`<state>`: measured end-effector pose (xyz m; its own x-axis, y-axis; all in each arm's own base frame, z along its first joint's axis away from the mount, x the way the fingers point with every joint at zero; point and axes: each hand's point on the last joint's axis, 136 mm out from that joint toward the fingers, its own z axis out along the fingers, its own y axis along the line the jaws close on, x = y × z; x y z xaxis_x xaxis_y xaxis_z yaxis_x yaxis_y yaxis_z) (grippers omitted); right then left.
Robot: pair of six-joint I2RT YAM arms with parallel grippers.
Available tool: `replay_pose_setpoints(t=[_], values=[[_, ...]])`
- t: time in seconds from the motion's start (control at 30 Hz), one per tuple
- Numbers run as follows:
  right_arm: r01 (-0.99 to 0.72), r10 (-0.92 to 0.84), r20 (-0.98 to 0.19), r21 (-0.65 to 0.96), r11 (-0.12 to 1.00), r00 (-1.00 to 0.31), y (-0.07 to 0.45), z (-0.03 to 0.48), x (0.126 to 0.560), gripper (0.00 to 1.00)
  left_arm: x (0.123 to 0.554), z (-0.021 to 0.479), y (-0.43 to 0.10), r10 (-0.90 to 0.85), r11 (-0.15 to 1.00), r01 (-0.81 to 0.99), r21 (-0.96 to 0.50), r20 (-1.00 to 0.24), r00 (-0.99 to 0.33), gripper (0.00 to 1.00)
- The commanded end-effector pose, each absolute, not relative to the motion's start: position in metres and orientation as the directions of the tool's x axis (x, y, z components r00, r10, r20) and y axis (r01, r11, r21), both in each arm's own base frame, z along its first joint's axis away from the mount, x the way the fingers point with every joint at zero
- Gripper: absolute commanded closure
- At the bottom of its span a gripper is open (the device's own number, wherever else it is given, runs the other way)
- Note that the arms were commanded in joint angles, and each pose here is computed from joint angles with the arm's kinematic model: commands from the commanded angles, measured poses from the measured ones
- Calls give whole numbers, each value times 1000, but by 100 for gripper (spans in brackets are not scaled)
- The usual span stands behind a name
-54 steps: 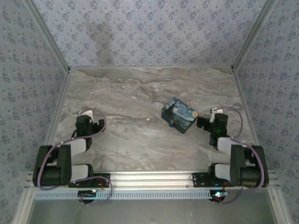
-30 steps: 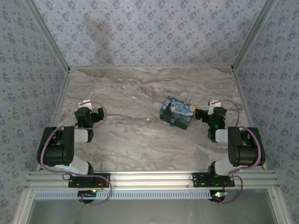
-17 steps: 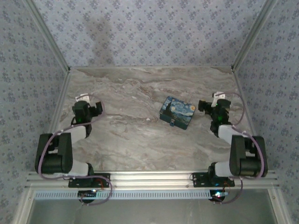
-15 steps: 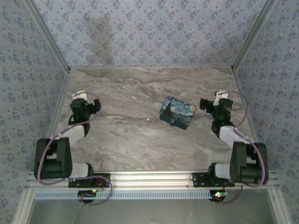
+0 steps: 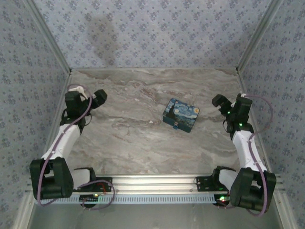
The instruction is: Unlock a padlock with a key
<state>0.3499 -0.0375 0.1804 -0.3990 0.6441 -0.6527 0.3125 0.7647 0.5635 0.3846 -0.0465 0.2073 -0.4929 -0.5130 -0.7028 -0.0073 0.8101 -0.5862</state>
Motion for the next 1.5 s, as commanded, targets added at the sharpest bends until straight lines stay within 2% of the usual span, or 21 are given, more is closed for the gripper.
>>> replay_pose_setpoints(t=[0.0, 0.1, 0.43, 0.7, 0.83, 1.0, 1.47], values=[[260, 678, -510, 664, 701, -529, -4, 172, 344, 2, 370, 217, -92, -469, 771, 91, -631, -658, -589, 4], [241, 668, -440, 697, 675, -600, 13, 159, 346, 8, 362, 211, -119, -431, 762, 126, -636, -642, -634, 6], [248, 582, -312, 685, 686, -751, 66, 113, 363, 19, 338, 181, -180, -340, 761, 180, -623, -620, -707, 6], [189, 475, -291, 655, 732, -831, 105, 98, 385, 22, 332, 171, -184, -311, 777, 180, -604, -616, -724, 6], [101, 357, -307, 617, 780, -882, 128, 89, 392, 26, 335, 167, -185, -308, 781, 176, -600, -613, -727, 5], [47, 269, -289, 598, 800, -919, 153, 78, 390, 30, 347, 156, -195, -305, 777, 153, -611, -577, -758, 7], [-69, 143, -303, 593, 802, -942, 217, 79, 372, 29, 345, 127, -243, -273, 746, 158, -647, -513, -814, 13]])
